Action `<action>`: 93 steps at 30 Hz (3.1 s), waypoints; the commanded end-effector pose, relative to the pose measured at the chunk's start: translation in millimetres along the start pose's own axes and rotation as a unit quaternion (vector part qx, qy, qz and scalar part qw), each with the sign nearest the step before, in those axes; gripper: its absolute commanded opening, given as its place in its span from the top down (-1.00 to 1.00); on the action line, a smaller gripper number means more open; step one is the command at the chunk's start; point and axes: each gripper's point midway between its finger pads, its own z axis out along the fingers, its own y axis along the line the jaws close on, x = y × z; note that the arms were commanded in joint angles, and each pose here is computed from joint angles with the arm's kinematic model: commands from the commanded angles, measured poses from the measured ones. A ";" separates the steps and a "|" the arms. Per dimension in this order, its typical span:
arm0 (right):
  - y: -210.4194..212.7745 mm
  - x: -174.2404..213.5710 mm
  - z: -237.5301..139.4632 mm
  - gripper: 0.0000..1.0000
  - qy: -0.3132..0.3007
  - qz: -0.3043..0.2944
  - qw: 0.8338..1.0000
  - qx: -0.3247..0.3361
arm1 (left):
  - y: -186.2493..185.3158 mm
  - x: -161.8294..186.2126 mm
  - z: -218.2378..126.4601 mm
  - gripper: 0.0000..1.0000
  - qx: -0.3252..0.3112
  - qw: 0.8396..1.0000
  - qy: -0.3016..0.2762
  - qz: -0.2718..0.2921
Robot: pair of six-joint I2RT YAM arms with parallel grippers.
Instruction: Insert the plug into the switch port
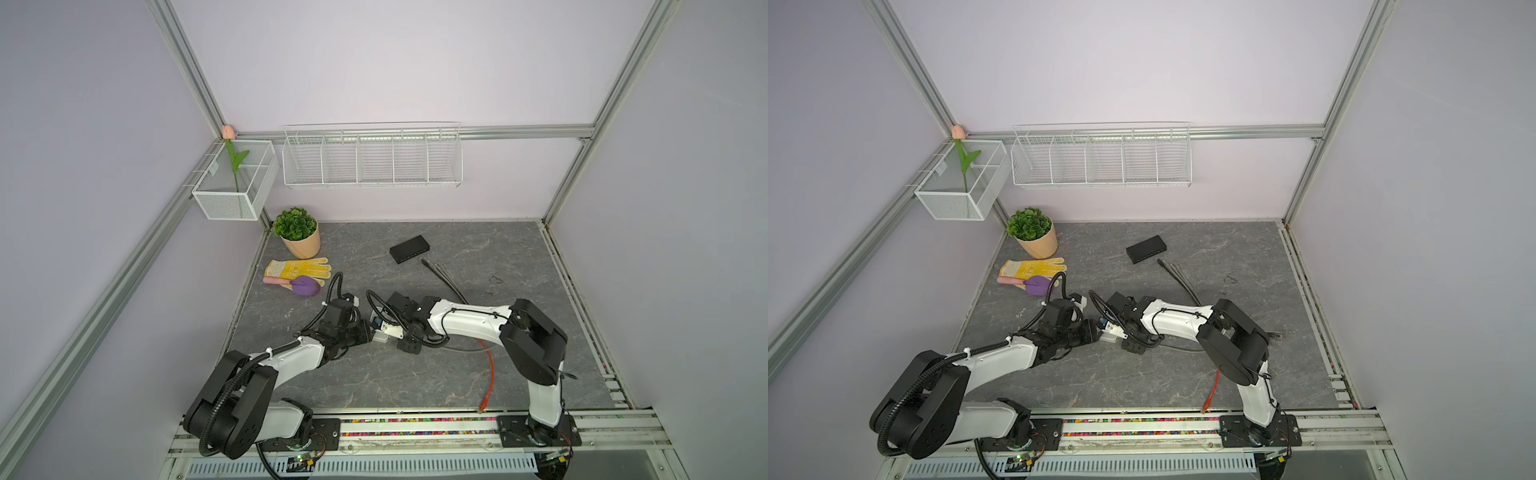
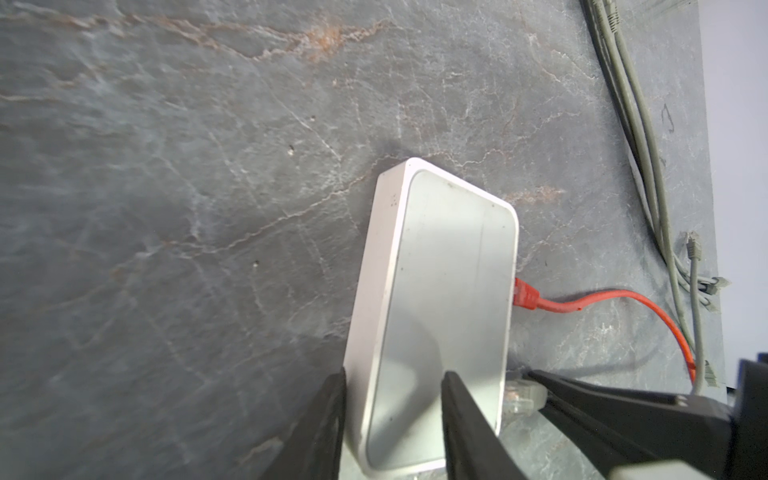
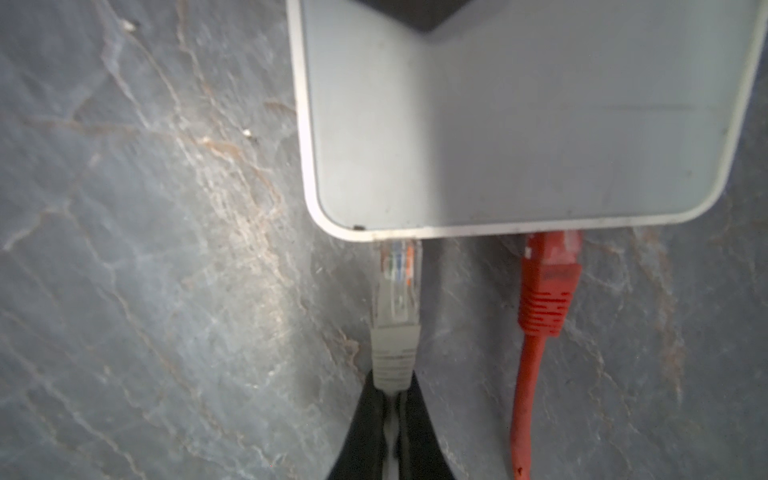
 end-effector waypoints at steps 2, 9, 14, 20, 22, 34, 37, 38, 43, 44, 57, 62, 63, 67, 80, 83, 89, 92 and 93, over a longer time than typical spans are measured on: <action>-0.3 -0.8 -8.8 0.87 -0.011 0.008 1.000 0.000 | 3.5 3.2 -1.9 0.25 -0.003 1.000 0.003 0.006; 1.0 -1.0 -15.0 0.87 -0.013 0.004 1.000 -0.005 | 3.3 3.0 -4.5 0.25 -0.004 1.000 0.001 0.009; 6.2 -0.1 -18.1 0.87 -0.002 -0.001 1.000 -0.023 | 2.7 2.5 -4.8 0.25 -0.003 1.000 0.002 0.011; 7.0 3.8 -19.0 0.87 0.013 -0.004 1.000 -0.027 | 2.3 2.1 -7.5 0.25 -0.003 1.000 -0.001 0.014; 7.2 5.1 -20.1 0.87 0.017 -0.005 0.999 -0.028 | 2.0 2.2 -8.5 0.25 -0.002 1.000 -0.001 0.015; -2.9 5.6 -44.2 0.87 -0.011 0.017 0.999 -0.029 | -16.2 -15.4 -46.8 -0.01 0.009 0.999 -0.044 0.031; -5.2 2.3 -68.2 0.87 -0.053 0.032 0.997 -0.046 | -32.8 -27.0 -71.7 -0.04 0.037 0.995 -0.084 0.038; -4.6 0.9 -77.7 0.87 -0.070 0.034 0.996 -0.053 | -43.1 -29.4 -80.8 -0.04 0.062 0.992 -0.098 0.044; 1.8 -5.5 -119.7 0.87 -0.143 0.036 0.986 -0.083 | -95.8 -34.7 -129.0 -0.07 0.199 0.963 -0.159 0.088; 5.2 -7.3 -127.4 0.87 -0.156 0.033 0.983 -0.091 | -100.9 -34.5 -135.9 -0.08 0.209 0.960 -0.162 0.092; 24.3 -16.2 -170.9 0.87 -0.225 0.015 0.965 -0.136 | -153.0 -20.0 -150.8 -0.10 0.305 0.931 -0.142 0.140; 27.7 -17.5 -171.5 0.87 -0.228 0.013 0.963 -0.146 | -160.3 -19.3 -148.5 -0.10 0.328 0.925 -0.137 0.134; 27.5 -18.2 -172.0 0.87 -0.229 0.013 0.962 -0.147 | -162.1 -18.8 -148.7 -0.09 0.332 0.924 -0.135 0.134; 28.4 -20.7 -171.4 0.87 -0.231 0.011 0.961 -0.151 | -163.1 -19.2 -147.2 -0.05 0.335 0.923 -0.135 0.133; 18.3 -23.7 -169.7 0.87 -0.232 0.020 0.964 -0.126 | -153.8 -9.5 -126.8 0.16 0.295 0.942 -0.093 0.126; 16.7 -24.2 -169.7 0.87 -0.232 0.022 0.965 -0.120 | -153.4 -9.2 -124.4 0.31 0.295 0.943 -0.089 0.122; 12.3 -23.2 -162.8 0.87 -0.217 0.021 0.972 -0.093 | -158.5 -10.3 -125.2 0.43 0.306 0.941 -0.084 0.117; 9.2 -23.9 -159.0 0.87 -0.212 0.021 0.974 -0.076 | -160.6 -10.7 -125.9 0.43 0.311 0.940 -0.082 0.115; 8.1 -24.4 -157.9 0.87 -0.212 0.022 0.975 -0.071 | -160.9 -10.3 -125.7 0.43 0.312 0.940 -0.081 0.114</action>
